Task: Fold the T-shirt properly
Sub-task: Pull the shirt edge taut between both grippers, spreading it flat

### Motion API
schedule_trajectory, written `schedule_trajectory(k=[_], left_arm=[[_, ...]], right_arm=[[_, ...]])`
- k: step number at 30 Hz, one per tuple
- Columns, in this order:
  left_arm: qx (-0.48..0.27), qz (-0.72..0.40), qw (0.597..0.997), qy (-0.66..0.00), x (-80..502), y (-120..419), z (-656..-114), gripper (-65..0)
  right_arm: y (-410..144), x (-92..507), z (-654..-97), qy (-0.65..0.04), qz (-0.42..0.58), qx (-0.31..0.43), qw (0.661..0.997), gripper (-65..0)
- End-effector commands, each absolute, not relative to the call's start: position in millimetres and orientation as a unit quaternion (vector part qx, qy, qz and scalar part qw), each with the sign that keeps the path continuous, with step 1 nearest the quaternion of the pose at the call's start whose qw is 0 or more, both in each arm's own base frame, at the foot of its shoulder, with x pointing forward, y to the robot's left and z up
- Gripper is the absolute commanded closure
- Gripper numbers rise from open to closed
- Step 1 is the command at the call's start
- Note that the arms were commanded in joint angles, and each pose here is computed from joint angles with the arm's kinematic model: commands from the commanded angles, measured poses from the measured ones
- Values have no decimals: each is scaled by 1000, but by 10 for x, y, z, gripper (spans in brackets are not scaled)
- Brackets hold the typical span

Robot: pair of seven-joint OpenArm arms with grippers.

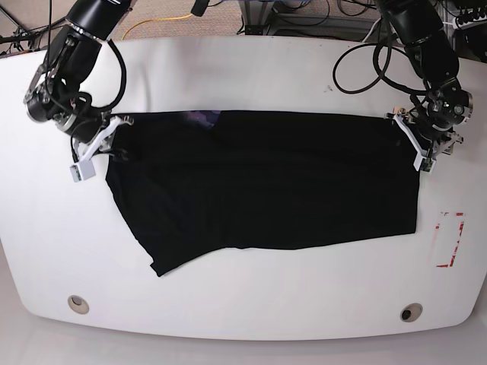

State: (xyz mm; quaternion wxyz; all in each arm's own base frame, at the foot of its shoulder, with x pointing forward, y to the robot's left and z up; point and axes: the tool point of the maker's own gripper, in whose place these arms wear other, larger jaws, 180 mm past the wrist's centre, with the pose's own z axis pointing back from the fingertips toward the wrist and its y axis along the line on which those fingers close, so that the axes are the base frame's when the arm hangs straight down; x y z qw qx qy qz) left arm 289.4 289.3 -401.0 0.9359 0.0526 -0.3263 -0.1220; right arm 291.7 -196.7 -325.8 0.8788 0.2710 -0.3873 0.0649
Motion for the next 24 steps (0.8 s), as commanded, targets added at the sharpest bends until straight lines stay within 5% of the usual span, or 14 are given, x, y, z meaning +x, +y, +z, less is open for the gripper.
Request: schedule_trajectory(k=[1,5,13,24], left_arm=[[68,-125,933,-329,2931,2970,-3935,-421],[68,-126,934,-329,2925,2976,-3937,-421],[69,-127,931,-334,2944,2967,-3899,-421],[101,-124,917,-366,2981,3078,-3599,-426]], right_arm=[[-2091,3094,-3166,-403,62,261,875,0],[-2226,3276,-3183,-398,52,253,880,-48],[-2598,3382,-3261,-368,57,175,911,-577],[-2966,2787,-3487,-320,83,62,942,-488]])
